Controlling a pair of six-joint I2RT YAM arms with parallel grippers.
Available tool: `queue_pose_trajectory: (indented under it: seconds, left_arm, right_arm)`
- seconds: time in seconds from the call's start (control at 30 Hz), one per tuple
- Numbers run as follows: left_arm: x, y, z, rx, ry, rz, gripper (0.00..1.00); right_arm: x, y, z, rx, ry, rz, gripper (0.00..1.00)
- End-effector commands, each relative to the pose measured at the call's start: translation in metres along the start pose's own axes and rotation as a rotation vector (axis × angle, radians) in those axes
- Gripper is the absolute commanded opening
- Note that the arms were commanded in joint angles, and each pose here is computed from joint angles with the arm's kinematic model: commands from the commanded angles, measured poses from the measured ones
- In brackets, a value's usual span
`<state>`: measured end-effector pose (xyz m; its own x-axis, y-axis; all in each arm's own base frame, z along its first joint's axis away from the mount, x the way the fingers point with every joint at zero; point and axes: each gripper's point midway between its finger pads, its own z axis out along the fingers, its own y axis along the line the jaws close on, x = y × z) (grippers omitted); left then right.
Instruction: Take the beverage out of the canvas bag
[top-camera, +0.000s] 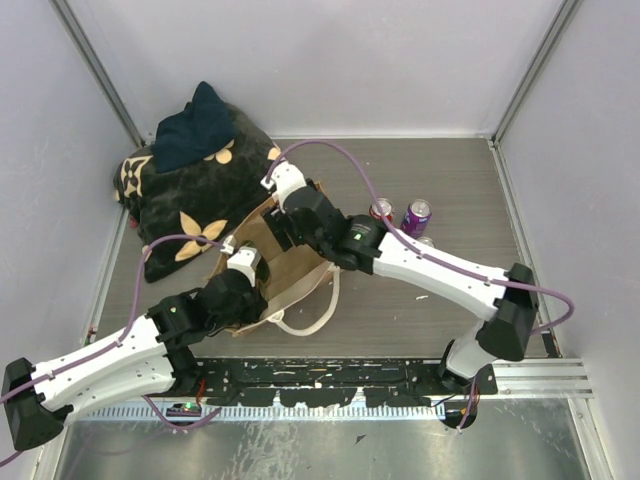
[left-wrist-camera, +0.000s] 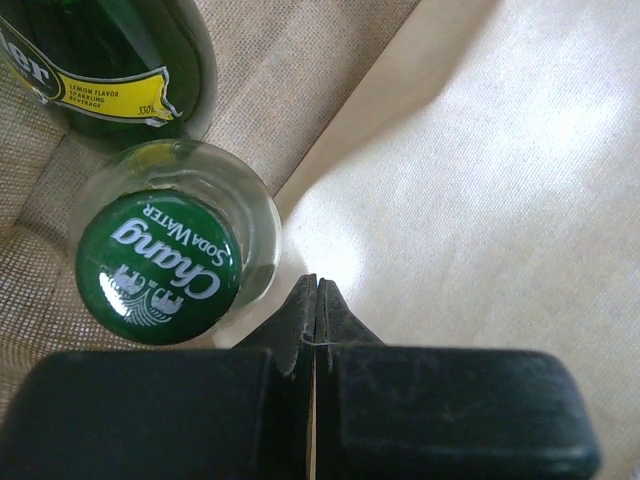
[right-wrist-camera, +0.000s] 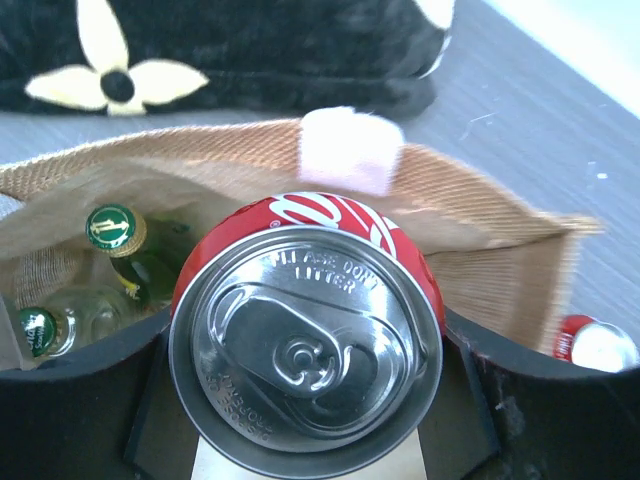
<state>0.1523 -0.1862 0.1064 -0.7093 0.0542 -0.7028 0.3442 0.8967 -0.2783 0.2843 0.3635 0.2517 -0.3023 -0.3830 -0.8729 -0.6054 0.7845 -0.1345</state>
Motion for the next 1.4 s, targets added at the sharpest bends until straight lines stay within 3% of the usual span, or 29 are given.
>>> queue_pose_trajectory:
  seconds: [0.0,0.3,0.53,0.83,1.03,1.17,1.37]
  left_arm:
    - [0.001,0.009,0.002,-0.039,-0.004,0.022,0.03]
    - [-0.004,0.008,0.0,-0.04,-0.014,0.036,0.04]
    - [-0.009,0.01,-0.003,-0.044,-0.038,0.036,0.05]
    - [-0.013,0.006,-0.005,-0.031,-0.042,0.051,0.06]
    - [-0.013,0.003,-0.003,-0.018,-0.044,0.053,0.06]
    - [-0.013,0.002,-0.001,-0.011,-0.049,0.049,0.07]
    - [-0.012,0.003,0.0,-0.019,-0.042,0.056,0.07]
  right_arm:
    - [-0.072,-0.046,-0.057,0.143,-0.204,0.098,0.01]
    - [-0.089,-0.13,-0.155,0.45,-0.257,0.284,0.01]
    - [-0.013,-0.187,-0.21,0.701,-0.205,0.442,0.01]
    - [0.138,-0.186,-0.187,0.747,0.016,0.64,0.01]
    - [0.203,-0.167,-0.165,0.693,0.035,0.764,0.01]
    - [0.227,-0.155,-0.149,0.657,0.027,0.847,0.01]
    - [0.236,-0.151,-0.132,0.658,0.026,0.83,0.01]
